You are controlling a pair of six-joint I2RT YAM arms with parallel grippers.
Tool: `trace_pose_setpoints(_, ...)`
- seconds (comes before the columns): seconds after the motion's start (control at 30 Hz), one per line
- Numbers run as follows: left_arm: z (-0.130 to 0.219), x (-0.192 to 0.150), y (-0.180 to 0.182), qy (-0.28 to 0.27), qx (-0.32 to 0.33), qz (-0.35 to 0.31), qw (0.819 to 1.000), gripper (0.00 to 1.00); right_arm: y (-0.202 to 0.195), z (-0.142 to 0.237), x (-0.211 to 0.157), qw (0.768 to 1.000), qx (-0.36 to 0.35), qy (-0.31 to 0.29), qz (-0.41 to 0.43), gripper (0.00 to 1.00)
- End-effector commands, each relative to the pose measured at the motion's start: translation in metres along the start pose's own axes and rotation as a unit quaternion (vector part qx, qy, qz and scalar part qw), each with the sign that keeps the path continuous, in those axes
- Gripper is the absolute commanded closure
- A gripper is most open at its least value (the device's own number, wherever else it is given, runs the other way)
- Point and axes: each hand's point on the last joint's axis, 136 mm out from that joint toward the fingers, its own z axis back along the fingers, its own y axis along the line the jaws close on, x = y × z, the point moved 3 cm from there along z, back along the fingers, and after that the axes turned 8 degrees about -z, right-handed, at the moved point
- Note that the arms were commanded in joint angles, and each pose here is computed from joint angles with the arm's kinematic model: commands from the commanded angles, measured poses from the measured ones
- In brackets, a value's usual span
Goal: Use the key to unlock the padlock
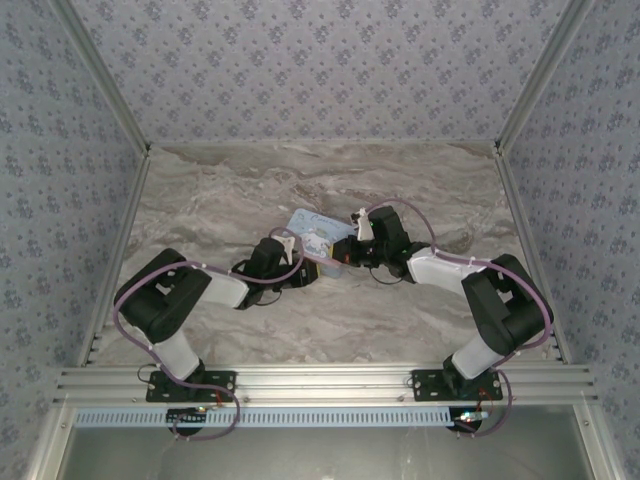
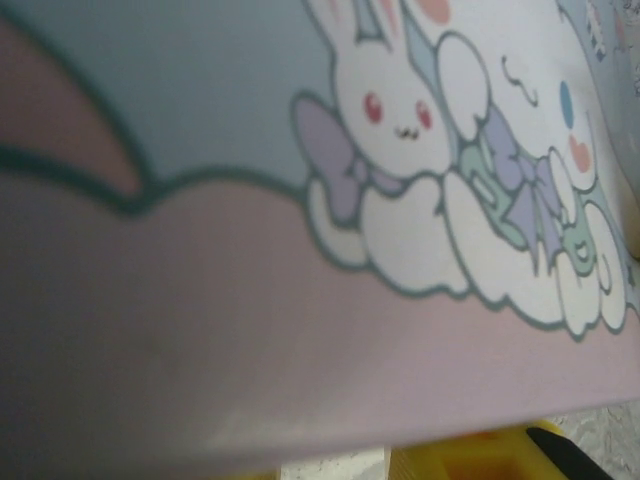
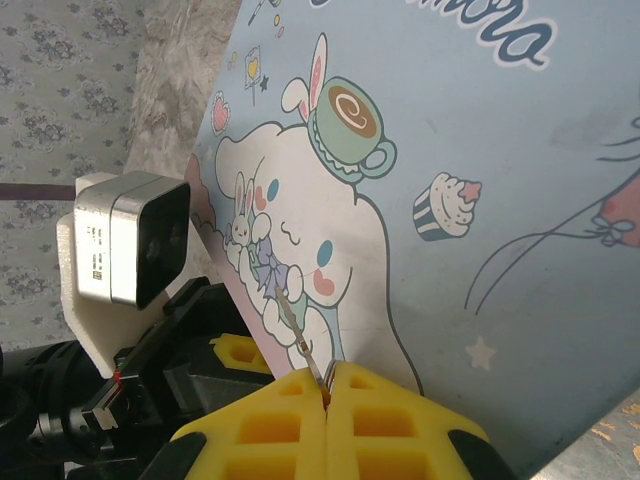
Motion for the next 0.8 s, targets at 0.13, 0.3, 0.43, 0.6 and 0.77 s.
trace_pose_setpoints(0.13, 0.004, 0.008, -0.013, -0.025, -0.020, 0.003, 0.999, 0.74, -0.001, 0.006, -0.004, 0.999, -0.015, -0.006, 0.035, 1.00)
trace_pose_setpoints(0.3, 0.010, 0.011, -0.024, -0.027, -0.031, 0.022, 0.999, 0.74, 0.002, 0.031, -0.010, 0.993, -0.035, -0.023, 0.107, 1.00)
trace_pose_setpoints(0.43, 0.014, 0.013, -0.033, -0.020, -0.036, 0.045, 0.998, 0.74, -0.011, 0.045, -0.032, 0.987, -0.057, -0.027, 0.149, 1.00)
trace_pose_setpoints(0.6, 0.019, 0.016, -0.042, -0.013, -0.034, 0.085, 0.996, 0.74, -0.026, 0.055, -0.059, 0.976, -0.081, -0.041, 0.196, 1.00)
trace_pose_setpoints(0.77, 0.021, 0.020, -0.055, -0.008, -0.044, 0.103, 0.994, 0.74, -0.029, 0.054, -0.070, 0.965, -0.091, -0.064, 0.239, 1.00)
